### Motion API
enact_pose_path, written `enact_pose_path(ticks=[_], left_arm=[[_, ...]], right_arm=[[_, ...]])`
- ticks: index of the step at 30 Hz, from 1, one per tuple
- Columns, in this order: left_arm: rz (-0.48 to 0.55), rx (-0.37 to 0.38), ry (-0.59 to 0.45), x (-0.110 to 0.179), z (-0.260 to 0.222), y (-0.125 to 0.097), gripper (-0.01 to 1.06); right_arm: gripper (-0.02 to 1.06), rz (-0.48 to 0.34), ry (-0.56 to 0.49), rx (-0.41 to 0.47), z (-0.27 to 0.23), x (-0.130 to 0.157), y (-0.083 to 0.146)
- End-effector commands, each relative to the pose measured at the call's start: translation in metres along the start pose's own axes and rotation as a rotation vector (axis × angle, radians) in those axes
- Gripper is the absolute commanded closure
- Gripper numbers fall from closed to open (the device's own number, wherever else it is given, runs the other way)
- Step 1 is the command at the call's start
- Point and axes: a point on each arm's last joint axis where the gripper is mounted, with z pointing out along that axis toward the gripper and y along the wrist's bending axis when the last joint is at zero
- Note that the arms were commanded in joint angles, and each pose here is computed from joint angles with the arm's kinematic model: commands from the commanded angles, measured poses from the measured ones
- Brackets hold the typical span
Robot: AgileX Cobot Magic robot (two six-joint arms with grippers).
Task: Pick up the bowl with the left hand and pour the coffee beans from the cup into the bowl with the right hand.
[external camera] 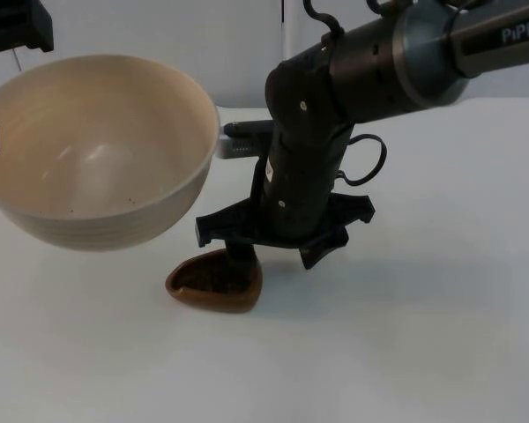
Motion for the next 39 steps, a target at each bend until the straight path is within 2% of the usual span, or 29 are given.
enact_pose_path(ticks=[1,7,10,11,15,16,18,25,29,34,39], left_arm=[[-0.014,0.023,-0.016,0.0,-0.002,-0.001,1.05],[-0.014,0.023,-0.016,0.0,-0.002,-0.001,1.05],[-0.014,0.023,-0.016,0.0,-0.002,-0.001,1.05],[-0.014,0.023,-0.016,0.0,-0.002,-0.001,1.05],[-0.014,0.023,-0.016,0.0,-0.002,-0.001,1.05],[-0.014,0.023,-0.016,0.0,-0.002,-0.001,1.05],[-0.014,0.023,-0.016,0.0,-0.002,-0.001,1.05],[-0.012,0.023,-0.016,0.0,-0.002,-0.001,1.05],[-0.01,0.021,-0.017,0.0,-0.002,0.0,1.05],[-0.007,0.018,-0.014,0.001,-0.002,0.0,1.05],[0.001,0.015,-0.01,0.001,0.0,0.0,1.05]], right_arm=[[0.51,-0.015,-0.019,-0.007,-0.002,-0.002,0.003],[0.63,-0.015,-0.02,-0.008,-0.002,-0.002,0.003],[0.78,-0.015,-0.02,-0.008,-0.002,-0.002,0.003],[0.78,-0.015,-0.02,-0.008,-0.002,-0.002,0.003],[0.96,-0.024,-0.025,-0.001,-0.002,-0.002,0.003],[0.96,-0.024,-0.025,-0.001,-0.002,-0.002,0.003],[1.05,-0.033,-0.03,0.007,-0.002,-0.003,0.002],[1.05,-0.038,-0.034,0.006,-0.006,-0.004,0.002],[1.05,-0.068,-0.047,0.02,-0.014,-0.007,-0.001],[1.05,-0.082,-0.054,0.059,-0.032,-0.015,-0.014],[1.05,-0.106,-0.015,0.124,-0.056,-0.024,-0.044]])
